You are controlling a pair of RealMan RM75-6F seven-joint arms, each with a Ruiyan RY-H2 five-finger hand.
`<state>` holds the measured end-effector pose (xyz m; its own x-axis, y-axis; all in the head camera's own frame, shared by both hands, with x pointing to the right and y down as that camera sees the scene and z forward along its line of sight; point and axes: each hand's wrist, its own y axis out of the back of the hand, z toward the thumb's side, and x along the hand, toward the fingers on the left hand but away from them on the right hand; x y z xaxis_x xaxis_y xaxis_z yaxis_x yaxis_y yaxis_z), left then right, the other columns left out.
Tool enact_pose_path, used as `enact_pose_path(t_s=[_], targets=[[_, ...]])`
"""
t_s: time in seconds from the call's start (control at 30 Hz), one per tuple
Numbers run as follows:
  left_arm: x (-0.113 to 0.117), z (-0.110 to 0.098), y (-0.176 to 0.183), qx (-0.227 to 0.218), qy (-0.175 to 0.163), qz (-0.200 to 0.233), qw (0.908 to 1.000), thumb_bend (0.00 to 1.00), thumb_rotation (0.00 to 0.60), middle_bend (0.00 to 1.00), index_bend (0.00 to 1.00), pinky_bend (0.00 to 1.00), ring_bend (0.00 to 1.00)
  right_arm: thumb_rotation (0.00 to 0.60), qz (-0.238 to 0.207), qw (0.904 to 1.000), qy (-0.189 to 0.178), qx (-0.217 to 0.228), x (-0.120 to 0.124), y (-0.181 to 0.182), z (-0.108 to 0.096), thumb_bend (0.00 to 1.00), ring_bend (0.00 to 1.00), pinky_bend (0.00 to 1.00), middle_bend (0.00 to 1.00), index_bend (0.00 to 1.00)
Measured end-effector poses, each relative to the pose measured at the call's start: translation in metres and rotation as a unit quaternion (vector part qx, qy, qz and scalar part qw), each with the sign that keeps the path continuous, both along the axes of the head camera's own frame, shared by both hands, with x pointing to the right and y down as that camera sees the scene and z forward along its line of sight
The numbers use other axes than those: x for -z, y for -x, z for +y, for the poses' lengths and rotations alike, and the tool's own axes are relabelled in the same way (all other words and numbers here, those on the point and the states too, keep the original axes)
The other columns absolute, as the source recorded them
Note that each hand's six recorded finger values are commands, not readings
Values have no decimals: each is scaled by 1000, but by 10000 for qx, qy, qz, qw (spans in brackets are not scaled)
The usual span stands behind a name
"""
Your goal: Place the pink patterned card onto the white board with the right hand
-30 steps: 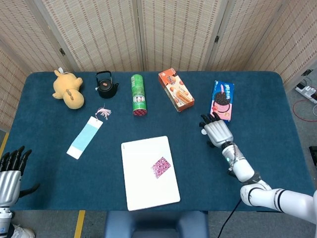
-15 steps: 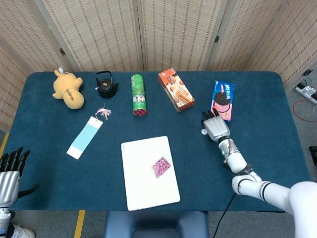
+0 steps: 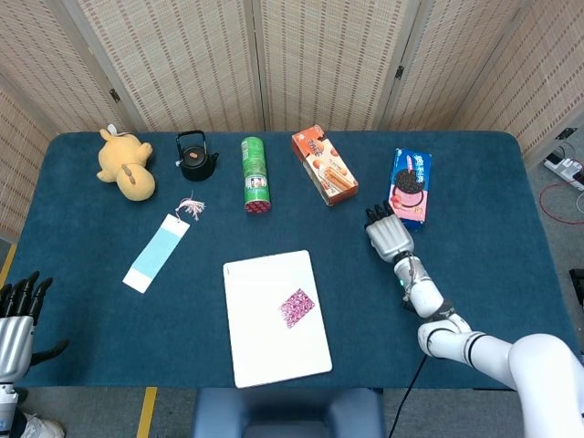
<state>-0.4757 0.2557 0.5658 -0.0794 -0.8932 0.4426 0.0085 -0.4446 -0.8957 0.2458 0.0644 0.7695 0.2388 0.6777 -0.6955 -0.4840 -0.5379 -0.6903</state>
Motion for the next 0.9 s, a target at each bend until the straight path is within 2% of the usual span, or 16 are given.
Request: enact_pose_path(t_s=[0.3, 0.9], targets=[[-1, 1, 1, 7, 8, 3, 10000, 116, 600, 39, 104, 0, 71, 600, 145, 9998, -45, 101, -6, -3, 1, 312, 66, 8, 140, 410], [0, 1, 3, 40, -3, -19, 10000, 117, 600, 39, 104, 0, 70, 600, 161, 9997, -115, 146, -10, 3, -3, 312, 67, 8, 144, 438]])
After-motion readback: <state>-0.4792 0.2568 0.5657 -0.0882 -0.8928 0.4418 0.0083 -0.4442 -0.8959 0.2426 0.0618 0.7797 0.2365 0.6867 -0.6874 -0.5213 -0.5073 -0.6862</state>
